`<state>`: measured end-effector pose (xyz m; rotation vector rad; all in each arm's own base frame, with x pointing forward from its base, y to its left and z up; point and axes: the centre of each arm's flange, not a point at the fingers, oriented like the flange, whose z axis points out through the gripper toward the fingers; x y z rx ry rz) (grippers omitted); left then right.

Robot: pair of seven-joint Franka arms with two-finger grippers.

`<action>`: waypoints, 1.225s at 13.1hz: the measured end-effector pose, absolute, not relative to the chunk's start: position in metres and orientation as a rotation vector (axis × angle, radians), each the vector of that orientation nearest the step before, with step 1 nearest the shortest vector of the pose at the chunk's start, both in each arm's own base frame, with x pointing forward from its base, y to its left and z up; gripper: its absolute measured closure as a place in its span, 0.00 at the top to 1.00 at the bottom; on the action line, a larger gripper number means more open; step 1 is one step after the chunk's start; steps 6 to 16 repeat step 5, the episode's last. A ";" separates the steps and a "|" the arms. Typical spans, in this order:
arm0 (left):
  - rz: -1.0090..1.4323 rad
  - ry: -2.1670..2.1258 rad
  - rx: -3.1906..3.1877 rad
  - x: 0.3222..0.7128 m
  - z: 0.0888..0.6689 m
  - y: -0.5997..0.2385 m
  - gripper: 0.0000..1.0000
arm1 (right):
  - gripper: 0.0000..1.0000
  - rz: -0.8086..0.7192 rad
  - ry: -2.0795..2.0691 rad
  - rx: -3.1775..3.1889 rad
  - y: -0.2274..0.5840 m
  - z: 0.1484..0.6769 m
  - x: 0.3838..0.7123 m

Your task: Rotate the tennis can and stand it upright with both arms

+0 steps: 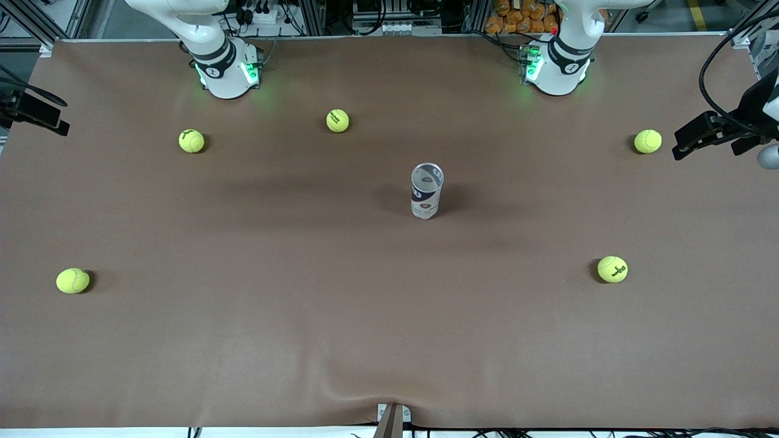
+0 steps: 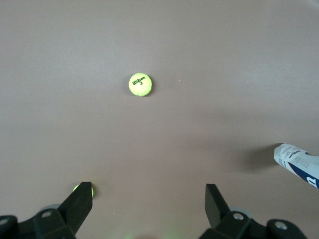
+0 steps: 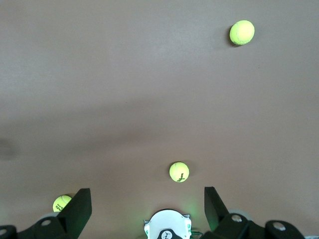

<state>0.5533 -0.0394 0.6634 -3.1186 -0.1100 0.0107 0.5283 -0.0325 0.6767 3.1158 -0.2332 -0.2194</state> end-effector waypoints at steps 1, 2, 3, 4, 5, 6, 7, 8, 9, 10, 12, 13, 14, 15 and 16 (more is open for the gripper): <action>0.010 -0.109 -3.119 0.553 0.664 -0.039 1.00 | 1.00 -0.219 -0.233 3.116 -0.032 0.677 0.528; 0.010 -0.108 -3.119 0.553 0.664 -0.039 1.00 | 1.00 -0.219 -0.233 3.116 -0.032 0.677 0.528; 0.011 -0.108 -3.119 0.553 0.663 -0.039 1.00 | 1.00 -0.219 -0.233 3.116 -0.032 0.677 0.528; 0.011 -0.108 -3.119 0.553 0.663 -0.039 1.00 | 1.00 -0.219 -0.233 3.116 -0.032 0.677 0.528; 0.011 -0.108 -3.119 0.553 0.663 -0.039 1.00 | 1.00 -0.219 -0.233 3.116 -0.032 0.677 0.528; 0.011 -0.108 -3.119 0.553 0.663 -0.039 1.00 | 1.00 -0.219 -0.233 3.116 -0.032 0.677 0.528; 0.011 -0.108 -3.119 0.553 0.663 -0.039 1.00 | 1.00 -0.219 -0.233 3.116 -0.032 0.677 0.528; 0.011 -0.108 -3.119 0.553 0.663 -0.039 1.00 | 1.00 -0.219 -0.233 3.116 -0.032 0.677 0.528; 0.011 -0.108 -3.119 0.553 0.663 -0.039 1.00 | 1.00 -0.219 -0.233 3.116 -0.032 0.677 0.528; 0.011 -0.108 -3.119 0.553 0.663 -0.039 1.00 | 1.00 -0.219 -0.233 3.116 -0.032 0.677 0.528; 0.011 -0.108 -3.119 0.553 0.663 -0.039 1.00 | 1.00 -0.219 -0.233 3.116 -0.032 0.677 0.528; 0.011 -0.108 -3.119 0.553 0.663 -0.039 1.00 | 1.00 -0.219 -0.233 3.116 -0.032 0.677 0.528; 0.011 -0.108 -3.119 0.553 0.663 -0.039 1.00 | 1.00 -0.219 -0.233 3.116 -0.032 0.677 0.528; 0.011 -0.108 -3.119 0.553 0.663 -0.039 1.00 | 1.00 -0.219 -0.233 3.116 -0.032 0.677 0.528; 0.011 -0.108 -3.119 0.553 0.663 -0.039 1.00 | 1.00 -0.219 -0.233 3.116 -0.032 0.677 0.528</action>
